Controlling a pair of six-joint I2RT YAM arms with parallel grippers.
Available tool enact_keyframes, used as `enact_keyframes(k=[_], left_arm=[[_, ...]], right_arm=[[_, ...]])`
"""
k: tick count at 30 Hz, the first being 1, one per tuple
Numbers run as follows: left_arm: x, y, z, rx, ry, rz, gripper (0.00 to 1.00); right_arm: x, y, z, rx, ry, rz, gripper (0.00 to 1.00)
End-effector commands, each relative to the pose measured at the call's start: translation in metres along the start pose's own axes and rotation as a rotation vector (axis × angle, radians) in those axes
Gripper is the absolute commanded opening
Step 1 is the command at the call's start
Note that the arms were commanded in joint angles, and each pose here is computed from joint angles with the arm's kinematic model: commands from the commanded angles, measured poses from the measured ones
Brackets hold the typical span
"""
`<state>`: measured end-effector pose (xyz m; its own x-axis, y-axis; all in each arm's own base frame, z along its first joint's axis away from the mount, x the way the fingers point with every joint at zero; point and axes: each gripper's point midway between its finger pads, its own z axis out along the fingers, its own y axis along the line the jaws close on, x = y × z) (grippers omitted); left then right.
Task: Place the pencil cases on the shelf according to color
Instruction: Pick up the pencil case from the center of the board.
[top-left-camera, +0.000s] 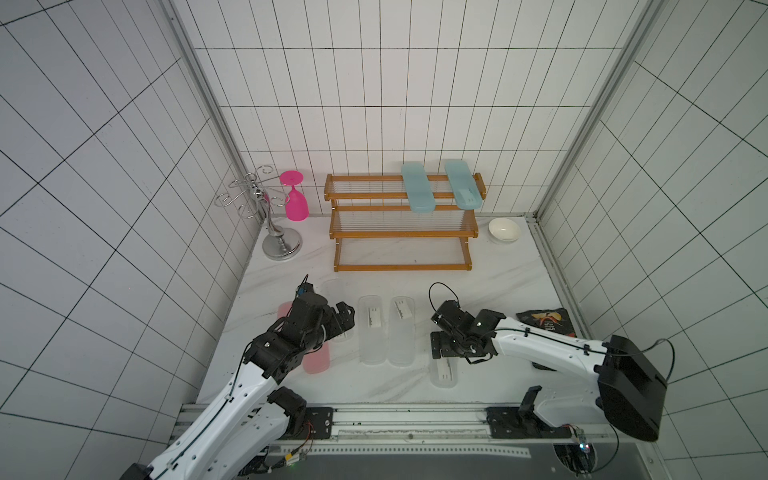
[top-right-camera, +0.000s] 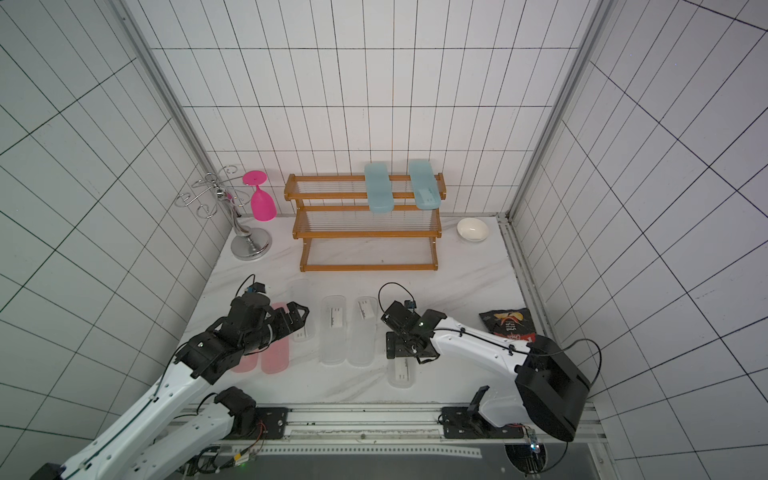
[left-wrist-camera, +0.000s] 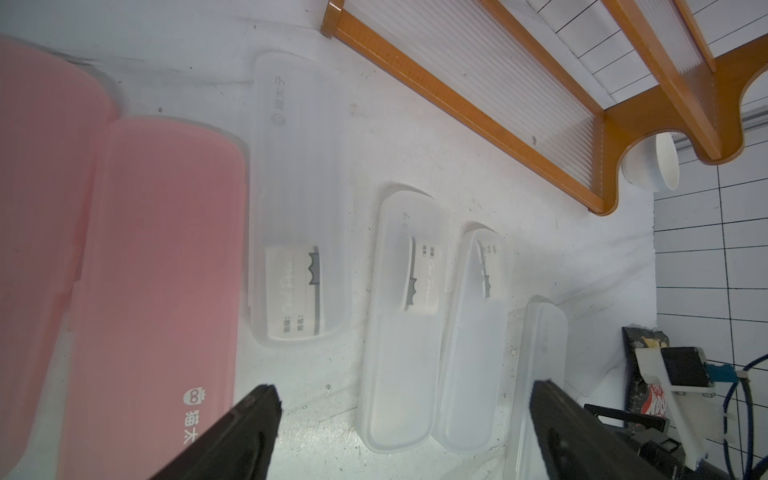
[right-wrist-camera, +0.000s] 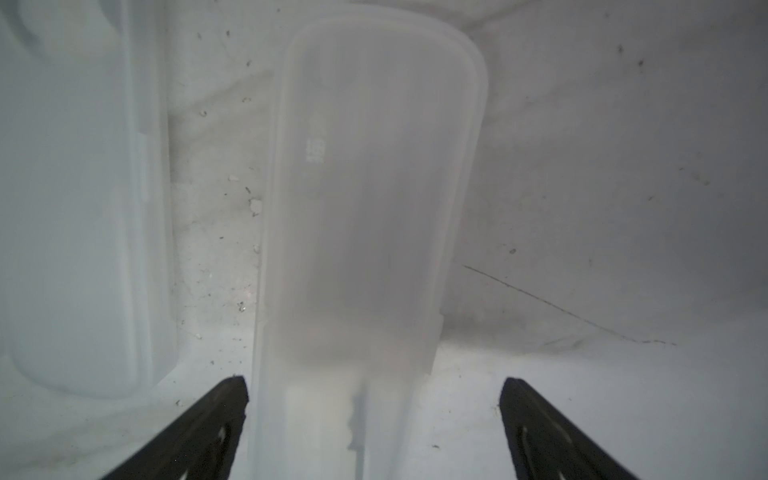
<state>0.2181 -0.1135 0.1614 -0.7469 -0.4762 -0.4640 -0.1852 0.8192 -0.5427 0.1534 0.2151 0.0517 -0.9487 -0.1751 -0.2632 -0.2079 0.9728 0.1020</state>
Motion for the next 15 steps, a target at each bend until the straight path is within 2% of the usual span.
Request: enact_keyframes(k=[1, 8, 12, 15], left_arm=[[0.0, 0.008, 0.001, -0.024, -0.017, -0.012, 0.98], [0.013, 0.016, 0.008, -0.022, 0.014, -0.02, 0.98], [0.028, 0.008, 0.02, 0.001, 0.108, -0.016, 0.98], [0.04, 0.0, 0.029, 0.003, 0.177, -0.001, 0.98]], right_arm=[[0.007, 0.013, 0.01, -0.003, 0.031, 0.005, 0.99], [0.017, -0.01, 0.018, 0.159, 0.065, -0.043, 0.99], [0.016, -0.039, 0.012, 0.222, 0.058, -0.077, 0.99], [0.011, -0.057, 0.009, 0.219, 0.052, -0.073, 0.99]])
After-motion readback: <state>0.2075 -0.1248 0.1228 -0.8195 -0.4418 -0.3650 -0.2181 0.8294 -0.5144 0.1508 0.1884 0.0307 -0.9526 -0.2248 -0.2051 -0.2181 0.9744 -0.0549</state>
